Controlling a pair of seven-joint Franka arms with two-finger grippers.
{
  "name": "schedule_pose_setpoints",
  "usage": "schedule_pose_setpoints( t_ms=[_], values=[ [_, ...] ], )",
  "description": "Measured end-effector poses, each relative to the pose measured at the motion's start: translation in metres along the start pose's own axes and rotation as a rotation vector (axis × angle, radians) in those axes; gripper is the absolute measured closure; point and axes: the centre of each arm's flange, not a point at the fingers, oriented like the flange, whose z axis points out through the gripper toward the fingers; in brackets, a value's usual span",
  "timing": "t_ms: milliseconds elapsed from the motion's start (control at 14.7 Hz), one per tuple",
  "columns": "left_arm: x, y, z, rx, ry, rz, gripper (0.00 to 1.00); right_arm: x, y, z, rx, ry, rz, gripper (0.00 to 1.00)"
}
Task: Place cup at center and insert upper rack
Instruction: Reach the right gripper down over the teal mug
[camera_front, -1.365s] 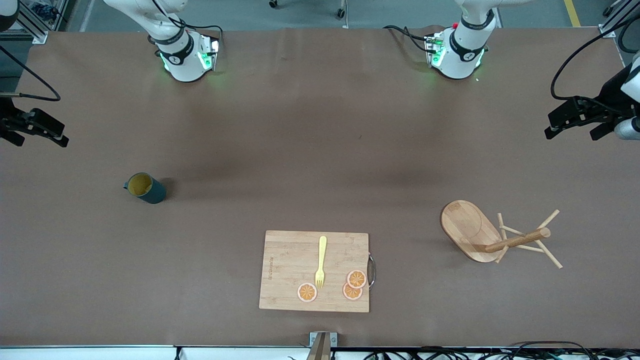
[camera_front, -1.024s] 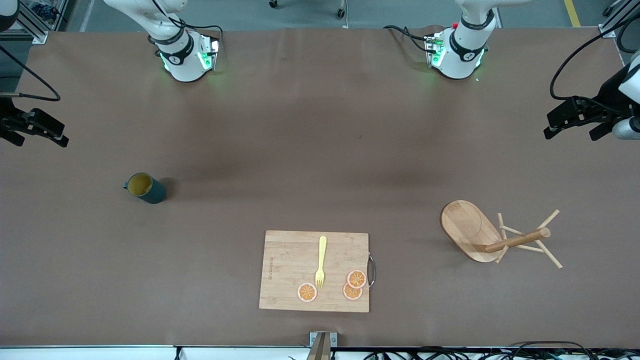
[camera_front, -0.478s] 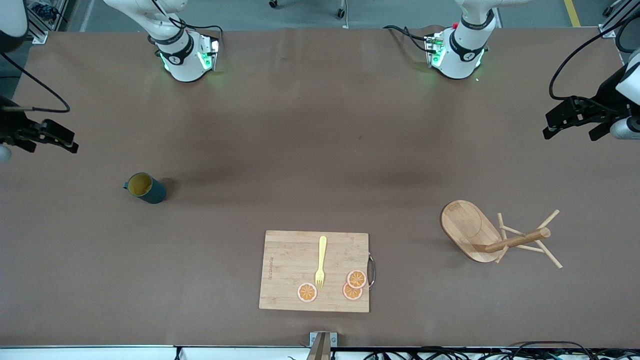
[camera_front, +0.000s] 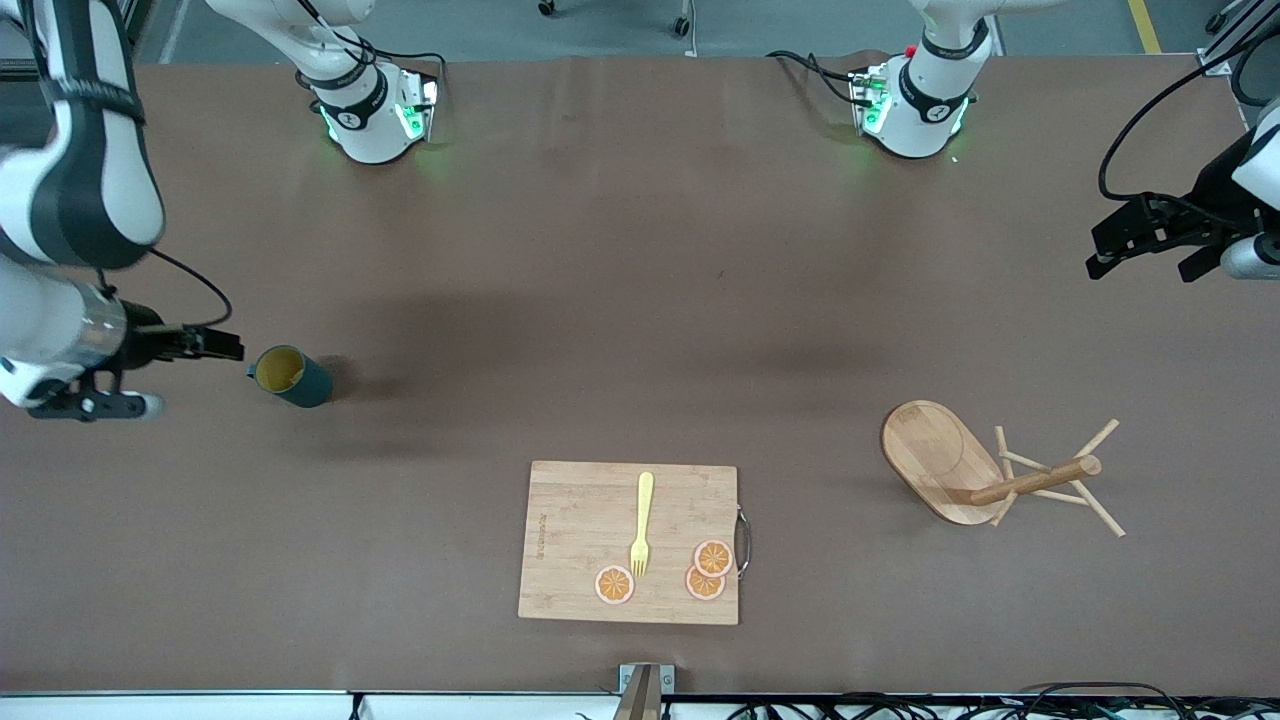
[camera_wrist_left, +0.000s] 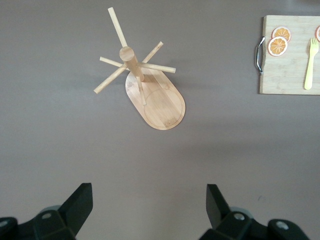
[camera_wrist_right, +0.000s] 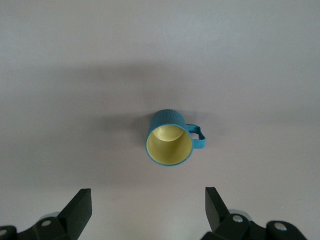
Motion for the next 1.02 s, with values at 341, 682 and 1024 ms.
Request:
schedule_pose_setpoints(
  t_ms=[341, 682, 1024],
  values=[
    [0.000, -0.001, 0.000, 0.022, 0.004, 0.003, 0.00, 0.026, 0.000, 0.069, 0.005, -0.096, 0.043, 0.00],
    [0.001, -0.001, 0.000, 0.022, 0.005, 0.003, 0.00, 0.040, -0.015, 0.112, 0.000, -0.130, 0.026, 0.00],
    [0.001, -0.001, 0.000, 0.022, 0.005, 0.003, 0.00, 0.036, -0.016, 0.143, -0.001, -0.148, 0.027, 0.10]
  ],
)
